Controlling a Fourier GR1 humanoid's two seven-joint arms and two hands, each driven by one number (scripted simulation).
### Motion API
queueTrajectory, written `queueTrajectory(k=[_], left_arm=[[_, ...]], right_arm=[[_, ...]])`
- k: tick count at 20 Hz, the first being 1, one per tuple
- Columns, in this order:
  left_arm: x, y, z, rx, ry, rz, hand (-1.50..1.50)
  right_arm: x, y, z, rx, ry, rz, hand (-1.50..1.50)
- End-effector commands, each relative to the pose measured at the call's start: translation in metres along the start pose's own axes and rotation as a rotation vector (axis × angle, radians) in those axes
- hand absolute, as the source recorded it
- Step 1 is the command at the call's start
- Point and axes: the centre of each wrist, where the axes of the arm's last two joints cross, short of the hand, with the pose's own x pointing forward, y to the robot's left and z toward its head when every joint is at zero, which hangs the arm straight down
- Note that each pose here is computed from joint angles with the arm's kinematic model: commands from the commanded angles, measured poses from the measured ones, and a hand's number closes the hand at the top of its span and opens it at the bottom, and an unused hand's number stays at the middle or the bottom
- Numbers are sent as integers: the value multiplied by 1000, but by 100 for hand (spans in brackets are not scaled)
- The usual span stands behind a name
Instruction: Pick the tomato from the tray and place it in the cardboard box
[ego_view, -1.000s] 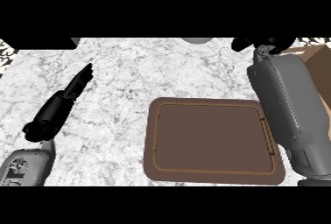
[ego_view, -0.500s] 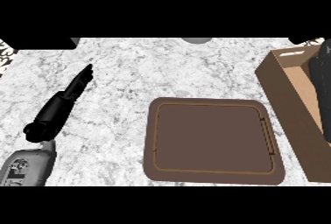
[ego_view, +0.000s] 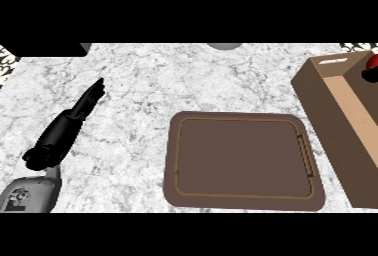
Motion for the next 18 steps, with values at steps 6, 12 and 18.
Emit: queueTrajectory(k=[6, 12, 18], left_arm=[[-6, -1, -3, 12, 9, -14, 0], [6, 16, -8, 5, -2, -6, 0], [2, 9, -9, 12, 10, 10, 0]], right_arm=[[-80, 9, -23, 304, 81, 72, 150], [-78, 27, -18, 364, -139, -44, -150], [-68, -21, -20, 55, -257, -628, -150]])
